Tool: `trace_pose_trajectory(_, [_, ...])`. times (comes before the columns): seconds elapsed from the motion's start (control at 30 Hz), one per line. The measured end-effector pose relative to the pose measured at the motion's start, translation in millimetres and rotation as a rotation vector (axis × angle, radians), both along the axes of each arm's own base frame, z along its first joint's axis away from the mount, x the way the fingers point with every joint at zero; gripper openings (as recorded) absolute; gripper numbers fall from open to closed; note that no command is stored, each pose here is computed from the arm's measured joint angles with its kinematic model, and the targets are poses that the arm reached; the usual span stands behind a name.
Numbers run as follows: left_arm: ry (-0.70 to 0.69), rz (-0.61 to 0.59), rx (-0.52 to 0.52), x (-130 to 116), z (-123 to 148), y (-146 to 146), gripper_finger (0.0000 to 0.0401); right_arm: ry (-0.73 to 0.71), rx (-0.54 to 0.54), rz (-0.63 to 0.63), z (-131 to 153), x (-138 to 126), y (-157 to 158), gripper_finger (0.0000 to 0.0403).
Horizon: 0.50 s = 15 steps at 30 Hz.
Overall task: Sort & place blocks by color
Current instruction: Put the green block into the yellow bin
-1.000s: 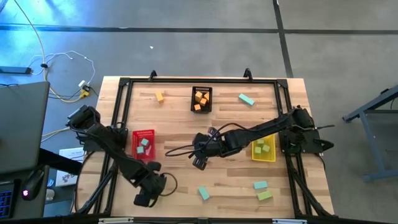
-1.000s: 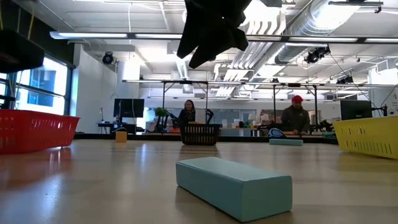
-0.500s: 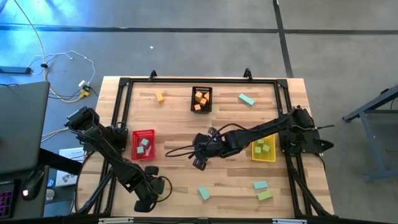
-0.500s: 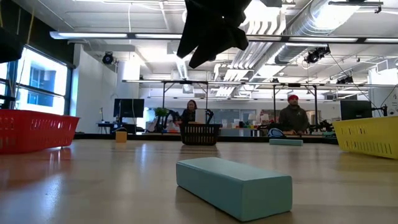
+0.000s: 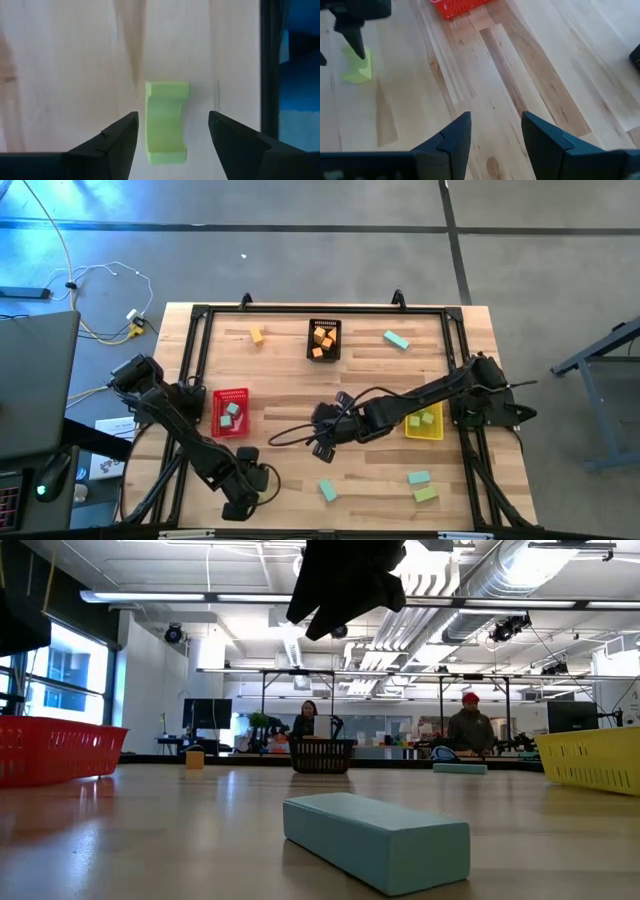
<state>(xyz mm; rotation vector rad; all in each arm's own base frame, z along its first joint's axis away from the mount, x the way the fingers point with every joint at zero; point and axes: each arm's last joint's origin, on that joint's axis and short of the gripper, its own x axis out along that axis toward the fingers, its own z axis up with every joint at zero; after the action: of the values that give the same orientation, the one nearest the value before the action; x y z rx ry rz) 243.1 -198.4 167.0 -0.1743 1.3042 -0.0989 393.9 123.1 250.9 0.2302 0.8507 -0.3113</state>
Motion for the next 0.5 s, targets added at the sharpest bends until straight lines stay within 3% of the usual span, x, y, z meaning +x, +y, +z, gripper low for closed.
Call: trace_pose_trajectory(0.5, [0.097, -0.05, 0.074, 5.3, -36.0, -3.5, 0.0227, -0.004, -0.014, -0.01, 0.2, 0.1, -0.6, 0.0158])
